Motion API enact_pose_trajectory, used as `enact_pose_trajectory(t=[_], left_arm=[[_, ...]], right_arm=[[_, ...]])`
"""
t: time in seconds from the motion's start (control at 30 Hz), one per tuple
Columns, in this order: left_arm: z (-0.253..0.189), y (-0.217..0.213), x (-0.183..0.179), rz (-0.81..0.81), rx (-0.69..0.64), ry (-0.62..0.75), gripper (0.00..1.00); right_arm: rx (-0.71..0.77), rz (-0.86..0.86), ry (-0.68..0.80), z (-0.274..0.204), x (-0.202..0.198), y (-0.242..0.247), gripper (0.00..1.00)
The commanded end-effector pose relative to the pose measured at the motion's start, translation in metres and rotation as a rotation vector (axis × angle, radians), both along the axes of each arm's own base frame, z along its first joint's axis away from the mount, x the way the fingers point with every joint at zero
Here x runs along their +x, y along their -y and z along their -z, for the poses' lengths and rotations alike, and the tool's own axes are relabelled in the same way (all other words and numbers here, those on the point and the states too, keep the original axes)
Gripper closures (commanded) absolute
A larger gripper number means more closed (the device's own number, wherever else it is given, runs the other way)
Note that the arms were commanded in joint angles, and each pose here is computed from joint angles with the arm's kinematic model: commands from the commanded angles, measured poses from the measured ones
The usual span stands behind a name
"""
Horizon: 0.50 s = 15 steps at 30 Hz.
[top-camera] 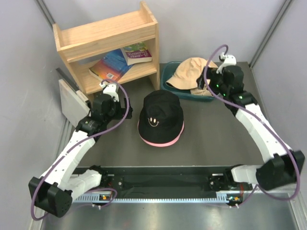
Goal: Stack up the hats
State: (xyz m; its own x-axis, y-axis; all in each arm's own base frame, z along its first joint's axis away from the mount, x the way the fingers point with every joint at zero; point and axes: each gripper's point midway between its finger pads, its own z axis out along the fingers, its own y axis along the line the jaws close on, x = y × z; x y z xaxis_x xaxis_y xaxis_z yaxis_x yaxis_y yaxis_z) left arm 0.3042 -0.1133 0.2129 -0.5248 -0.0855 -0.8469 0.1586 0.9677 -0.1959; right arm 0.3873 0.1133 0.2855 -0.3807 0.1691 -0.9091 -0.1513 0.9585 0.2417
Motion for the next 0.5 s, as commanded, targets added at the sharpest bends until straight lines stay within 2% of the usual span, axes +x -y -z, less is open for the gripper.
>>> enact_pose_trajectory(t=[0.0, 0.1, 0.13, 0.2, 0.23, 0.3, 0.33, 0.47], left_arm=[[-0.013, -0.023, 0.002, -0.075, 0.073, 0.095, 0.01], [-0.010, -0.023, 0.000, -0.065, 0.069, 0.102, 0.01], [-0.009, -0.023, 0.000, -0.069, 0.071, 0.099, 0.01], [-0.007, -0.024, 0.001, -0.070, 0.074, 0.092, 0.01], [-0.006, -0.024, 0.001, -0.070, 0.075, 0.088, 0.01], [-0.002, -0.024, 0.002, -0.068, 0.085, 0.076, 0.01], [-0.001, -0.024, 0.002, -0.071, 0.088, 0.072, 0.01], [0.002, -0.026, 0.003, -0.074, 0.100, 0.067, 0.01]], right_arm=[[-0.117, 0.109, 0.041, -0.009, 0.055, 0.017, 0.05], [-0.134, 0.119, 0.063, -0.015, 0.101, 0.009, 0.05], [-0.147, 0.114, 0.023, 0.008, 0.118, 0.004, 0.05], [-0.141, 0.127, 0.065, -0.001, 0.144, 0.000, 0.06], [-0.156, 0.138, 0.036, 0.023, 0.160, -0.001, 0.06], [-0.159, 0.184, 0.091, 0.015, 0.184, 0.002, 0.07], [-0.184, 0.194, 0.063, 0.039, 0.198, 0.001, 0.08], [-0.234, 0.289, 0.055, 0.063, 0.235, 0.011, 0.11]])
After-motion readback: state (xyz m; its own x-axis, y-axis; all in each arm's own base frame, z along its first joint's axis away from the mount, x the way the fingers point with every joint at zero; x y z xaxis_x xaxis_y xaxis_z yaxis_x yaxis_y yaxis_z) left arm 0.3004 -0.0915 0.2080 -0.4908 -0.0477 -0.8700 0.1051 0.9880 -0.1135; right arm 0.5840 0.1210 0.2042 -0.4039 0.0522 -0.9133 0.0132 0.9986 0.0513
